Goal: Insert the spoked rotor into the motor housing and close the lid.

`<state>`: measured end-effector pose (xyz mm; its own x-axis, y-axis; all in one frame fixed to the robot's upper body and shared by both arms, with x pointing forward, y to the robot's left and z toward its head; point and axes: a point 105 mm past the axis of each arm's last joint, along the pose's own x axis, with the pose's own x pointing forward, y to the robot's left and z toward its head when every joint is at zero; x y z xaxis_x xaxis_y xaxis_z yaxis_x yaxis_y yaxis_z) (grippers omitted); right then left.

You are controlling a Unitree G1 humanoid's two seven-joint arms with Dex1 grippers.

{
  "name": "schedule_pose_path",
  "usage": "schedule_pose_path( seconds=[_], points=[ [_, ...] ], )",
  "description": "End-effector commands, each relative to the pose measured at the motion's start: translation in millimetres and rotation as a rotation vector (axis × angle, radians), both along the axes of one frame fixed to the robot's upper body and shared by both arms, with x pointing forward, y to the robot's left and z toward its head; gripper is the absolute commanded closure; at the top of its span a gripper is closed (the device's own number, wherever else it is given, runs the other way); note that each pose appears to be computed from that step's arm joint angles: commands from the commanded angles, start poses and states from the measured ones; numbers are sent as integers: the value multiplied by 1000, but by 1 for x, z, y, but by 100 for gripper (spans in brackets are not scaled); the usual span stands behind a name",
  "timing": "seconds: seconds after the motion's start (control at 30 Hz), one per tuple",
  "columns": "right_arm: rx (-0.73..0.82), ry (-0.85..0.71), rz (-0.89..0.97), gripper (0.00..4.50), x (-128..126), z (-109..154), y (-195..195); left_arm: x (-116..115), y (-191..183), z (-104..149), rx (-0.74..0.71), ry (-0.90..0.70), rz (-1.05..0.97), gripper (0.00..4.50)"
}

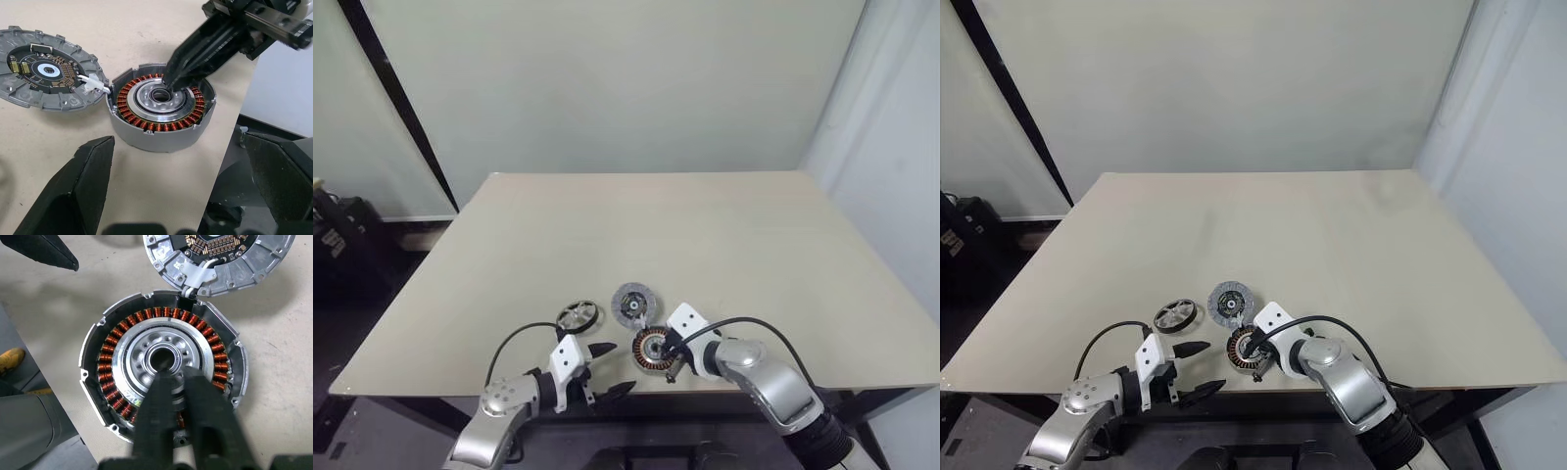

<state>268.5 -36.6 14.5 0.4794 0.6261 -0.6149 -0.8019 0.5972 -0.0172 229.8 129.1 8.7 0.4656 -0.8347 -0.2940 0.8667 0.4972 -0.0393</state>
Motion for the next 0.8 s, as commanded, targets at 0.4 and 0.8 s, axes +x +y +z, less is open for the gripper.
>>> schedule_pose_path(
  seconds=[0.4,0.8],
  points=[
    [127,-87,32,448,5,31,16,3,-2,6,-4,-36,-18,0],
    [41,-74,65,411,-1,5,11,8,8,9,-72,-9,110,0]
  ],
)
